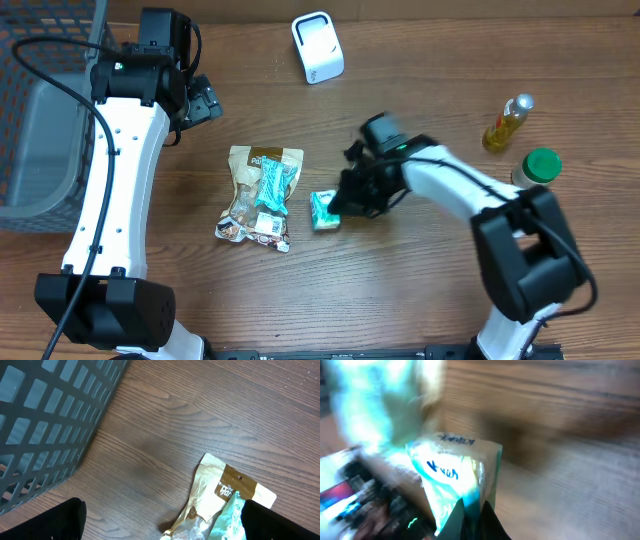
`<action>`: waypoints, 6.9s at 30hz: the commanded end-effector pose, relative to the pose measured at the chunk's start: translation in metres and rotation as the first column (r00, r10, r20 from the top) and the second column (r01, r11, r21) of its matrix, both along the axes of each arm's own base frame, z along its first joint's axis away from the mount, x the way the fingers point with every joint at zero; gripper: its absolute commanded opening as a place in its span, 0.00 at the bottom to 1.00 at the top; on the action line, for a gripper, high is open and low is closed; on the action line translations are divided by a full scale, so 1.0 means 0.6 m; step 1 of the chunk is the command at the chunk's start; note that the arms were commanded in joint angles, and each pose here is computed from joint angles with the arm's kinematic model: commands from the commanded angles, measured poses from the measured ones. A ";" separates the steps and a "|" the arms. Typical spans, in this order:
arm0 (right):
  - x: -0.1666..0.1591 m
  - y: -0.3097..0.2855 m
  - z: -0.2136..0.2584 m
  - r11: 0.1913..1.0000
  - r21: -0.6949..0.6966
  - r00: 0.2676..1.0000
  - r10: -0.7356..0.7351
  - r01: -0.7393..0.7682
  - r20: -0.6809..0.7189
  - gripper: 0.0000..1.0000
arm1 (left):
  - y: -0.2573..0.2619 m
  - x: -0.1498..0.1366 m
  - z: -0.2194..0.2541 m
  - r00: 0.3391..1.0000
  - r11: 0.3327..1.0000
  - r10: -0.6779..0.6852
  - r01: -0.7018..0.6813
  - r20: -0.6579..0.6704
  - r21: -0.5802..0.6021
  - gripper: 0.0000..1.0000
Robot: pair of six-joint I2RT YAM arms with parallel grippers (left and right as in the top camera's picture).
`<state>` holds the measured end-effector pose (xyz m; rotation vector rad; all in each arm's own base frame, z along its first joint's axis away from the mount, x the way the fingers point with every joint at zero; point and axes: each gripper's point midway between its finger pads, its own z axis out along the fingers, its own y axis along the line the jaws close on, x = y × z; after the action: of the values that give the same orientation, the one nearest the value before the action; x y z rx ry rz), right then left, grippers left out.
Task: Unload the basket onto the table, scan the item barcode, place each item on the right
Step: 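Lower the right gripper and grasp the Kleenex tissue pack, then lift the tissue pack and rotate it with the right gripper, then raise the tissue pack to the white scanner with the right gripper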
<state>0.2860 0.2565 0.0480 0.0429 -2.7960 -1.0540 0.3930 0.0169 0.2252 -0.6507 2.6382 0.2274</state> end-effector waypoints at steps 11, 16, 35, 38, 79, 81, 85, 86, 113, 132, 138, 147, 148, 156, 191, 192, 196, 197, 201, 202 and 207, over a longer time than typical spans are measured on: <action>-0.051 -0.080 0.272 0.759 0.587 0.931 0.067 -0.282 0.359 0.04 | 0.000 0.002 0.020 0.999 1.000 -0.018 0.018 0.030 0.017 1.00; -0.077 -0.092 0.290 0.730 0.614 0.923 0.063 -0.302 0.379 0.04 | -0.001 0.002 0.020 0.999 1.000 -0.019 0.018 0.029 0.017 1.00; -0.112 -0.093 0.334 0.658 0.686 0.919 0.022 -0.310 0.394 0.04 | -0.001 0.002 0.020 0.999 1.000 -0.019 0.018 0.030 0.017 1.00; -0.111 -0.093 0.335 0.658 0.691 0.924 0.020 -0.300 0.383 0.04 | -0.001 0.002 0.020 0.999 1.000 -0.019 0.018 0.030 0.017 0.99; -0.109 -0.092 0.340 0.651 0.704 0.929 0.006 -0.285 0.371 0.04 | -0.001 0.002 0.020 0.999 1.000 -0.019 0.018 0.030 0.017 1.00; -0.109 -0.092 0.340 0.651 0.704 0.929 0.006 -0.285 0.371 0.04 | -0.001 0.002 0.020 0.999 1.000 -0.019 0.018 0.030 0.017 1.00; -0.109 -0.092 0.340 0.651 0.704 0.929 0.006 -0.285 0.371 0.04 | -0.001 0.002 0.020 0.999 1.000 -0.019 0.018 0.030 0.017 0.99; -0.109 -0.092 0.340 0.651 0.704 0.928 0.006 -0.285 0.372 0.04 | -0.001 0.002 0.020 0.999 1.000 -0.019 0.018 0.030 0.017 1.00; -0.109 -0.092 0.340 0.651 0.703 0.928 0.006 -0.286 0.372 0.04 | -0.001 0.002 0.020 0.999 1.000 -0.019 0.018 0.030 0.017 1.00; -0.118 -0.096 0.312 0.705 0.650 0.942 0.077 -0.283 0.327 0.04 | -0.001 0.002 0.020 0.999 1.000 -0.019 0.018 0.030 0.017 1.00; -0.111 -0.103 0.270 0.782 0.555 0.948 0.139 -0.282 0.286 0.04 | -0.001 0.002 0.020 0.999 1.000 -0.019 0.018 0.030 0.017 0.99; -0.032 -0.129 0.173 0.945 0.247 0.945 0.137 -0.214 0.297 0.04 | -0.001 0.002 0.020 0.999 1.000 -0.019 0.018 0.030 0.017 1.00; -0.019 -0.133 0.163 0.958 0.204 0.941 0.132 -0.202 0.312 0.04 | -0.001 0.002 0.020 0.999 1.000 -0.019 0.018 0.030 0.017 1.00; 0.098 -0.160 0.173 0.993 -0.109 0.913 -0.006 0.056 0.409 0.03 | -0.001 0.002 0.020 0.999 1.000 -0.019 0.018 0.030 0.017 1.00; 0.517 0.012 0.234 0.502 -0.778 0.157 0.794 0.377 0.588 0.04 | 0.000 0.002 0.020 0.999 1.000 -0.018 0.018 0.030 0.017 0.99; 0.521 0.017 0.226 0.491 -0.785 0.144 0.806 0.378 0.574 0.04 | 0.000 0.002 0.020 0.999 1.000 -0.018 0.017 0.030 0.017 0.99; 0.530 0.031 0.206 0.460 -0.804 0.108 0.840 0.377 0.532 0.04 | -0.002 0.002 0.020 0.999 1.000 -0.020 0.020 0.029 0.017 1.00; 0.534 0.034 0.198 0.455 -0.806 0.103 0.845 0.378 0.525 0.04 | -0.002 0.003 0.020 0.999 1.000 -0.020 0.020 0.030 0.017 0.99; 0.546 0.031 0.189 0.435 -0.796 0.103 0.849 0.421 0.518 0.04 | -0.001 0.002 0.020 0.999 1.000 -0.019 0.018 0.030 0.017 1.00; 0.548 0.030 0.189 0.434 -0.793 0.104 0.847 0.427 0.521 0.04 | 0.000 0.002 0.020 0.999 1.000 -0.018 0.017 0.030 0.017 0.99; 0.554 0.031 0.163 0.432 -0.799 0.108 0.850 0.419 0.516 0.04 | -0.001 0.002 0.020 0.999 1.000 -0.019 0.018 0.030 0.017 1.00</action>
<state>0.6145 0.2792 0.1593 1.7839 -3.5158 1.3332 0.3930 0.0169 0.2252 -0.6507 2.6382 0.2274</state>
